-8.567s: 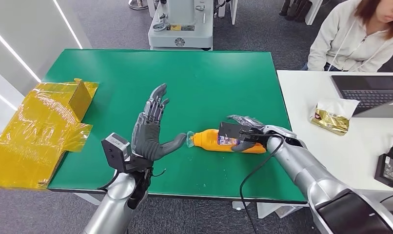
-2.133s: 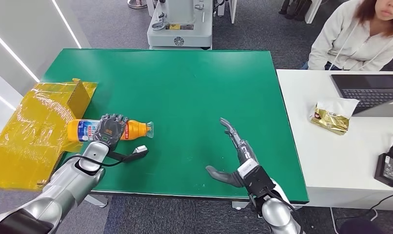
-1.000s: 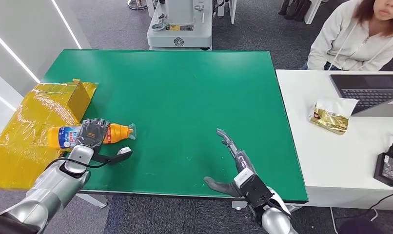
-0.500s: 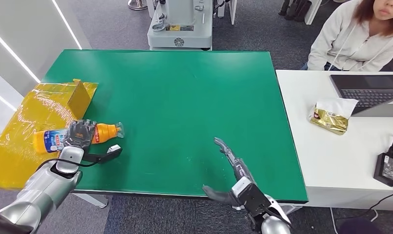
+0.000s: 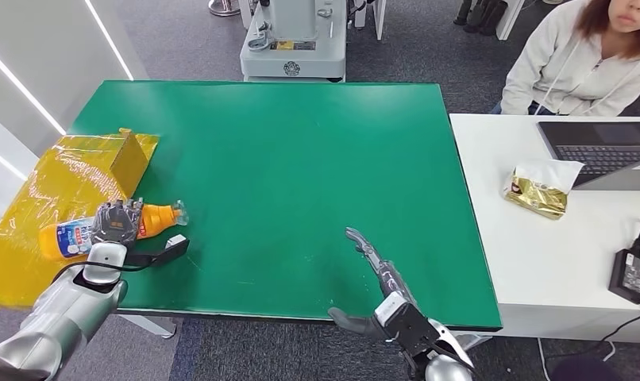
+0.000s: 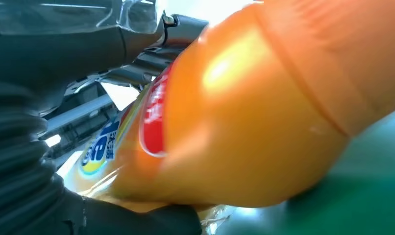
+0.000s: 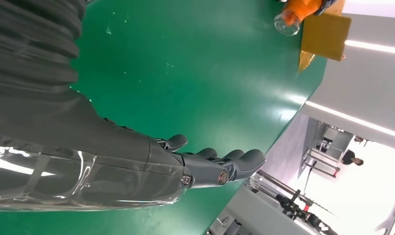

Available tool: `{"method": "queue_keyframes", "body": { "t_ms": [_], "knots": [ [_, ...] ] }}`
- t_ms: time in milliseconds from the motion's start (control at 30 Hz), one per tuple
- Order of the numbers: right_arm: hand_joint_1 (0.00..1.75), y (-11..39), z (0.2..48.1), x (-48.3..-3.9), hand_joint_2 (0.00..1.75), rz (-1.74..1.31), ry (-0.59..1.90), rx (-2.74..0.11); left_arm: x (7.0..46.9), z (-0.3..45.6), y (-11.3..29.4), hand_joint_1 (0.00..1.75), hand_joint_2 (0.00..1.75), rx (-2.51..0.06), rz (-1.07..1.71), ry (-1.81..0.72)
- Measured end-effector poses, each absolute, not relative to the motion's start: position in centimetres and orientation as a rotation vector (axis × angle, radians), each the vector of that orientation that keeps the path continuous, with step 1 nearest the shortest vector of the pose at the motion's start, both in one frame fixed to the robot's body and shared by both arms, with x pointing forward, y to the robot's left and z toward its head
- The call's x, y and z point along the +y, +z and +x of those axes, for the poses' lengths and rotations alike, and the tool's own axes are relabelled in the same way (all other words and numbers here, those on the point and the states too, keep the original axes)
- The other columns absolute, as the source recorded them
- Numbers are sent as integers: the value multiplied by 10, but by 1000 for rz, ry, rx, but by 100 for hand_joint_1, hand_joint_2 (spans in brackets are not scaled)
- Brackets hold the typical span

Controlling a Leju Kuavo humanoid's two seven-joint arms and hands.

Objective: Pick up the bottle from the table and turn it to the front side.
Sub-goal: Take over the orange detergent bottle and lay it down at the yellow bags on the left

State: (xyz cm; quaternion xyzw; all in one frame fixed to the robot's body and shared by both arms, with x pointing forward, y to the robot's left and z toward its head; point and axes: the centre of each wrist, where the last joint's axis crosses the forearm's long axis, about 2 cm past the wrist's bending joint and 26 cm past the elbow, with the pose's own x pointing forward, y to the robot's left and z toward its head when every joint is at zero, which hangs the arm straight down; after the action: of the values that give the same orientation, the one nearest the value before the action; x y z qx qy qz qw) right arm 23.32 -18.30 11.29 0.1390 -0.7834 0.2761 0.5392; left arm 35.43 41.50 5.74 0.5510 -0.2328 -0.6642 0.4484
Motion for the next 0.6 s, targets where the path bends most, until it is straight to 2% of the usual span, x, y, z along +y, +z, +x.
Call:
{"method": "queue_keyframes", "body": {
  "t_ms": [600],
  "knots": [
    [0, 114, 234, -183, 175, 333, 677, -1854, 410, 351, 53, 0, 175, -570, 1356, -1631]
  ]
}}
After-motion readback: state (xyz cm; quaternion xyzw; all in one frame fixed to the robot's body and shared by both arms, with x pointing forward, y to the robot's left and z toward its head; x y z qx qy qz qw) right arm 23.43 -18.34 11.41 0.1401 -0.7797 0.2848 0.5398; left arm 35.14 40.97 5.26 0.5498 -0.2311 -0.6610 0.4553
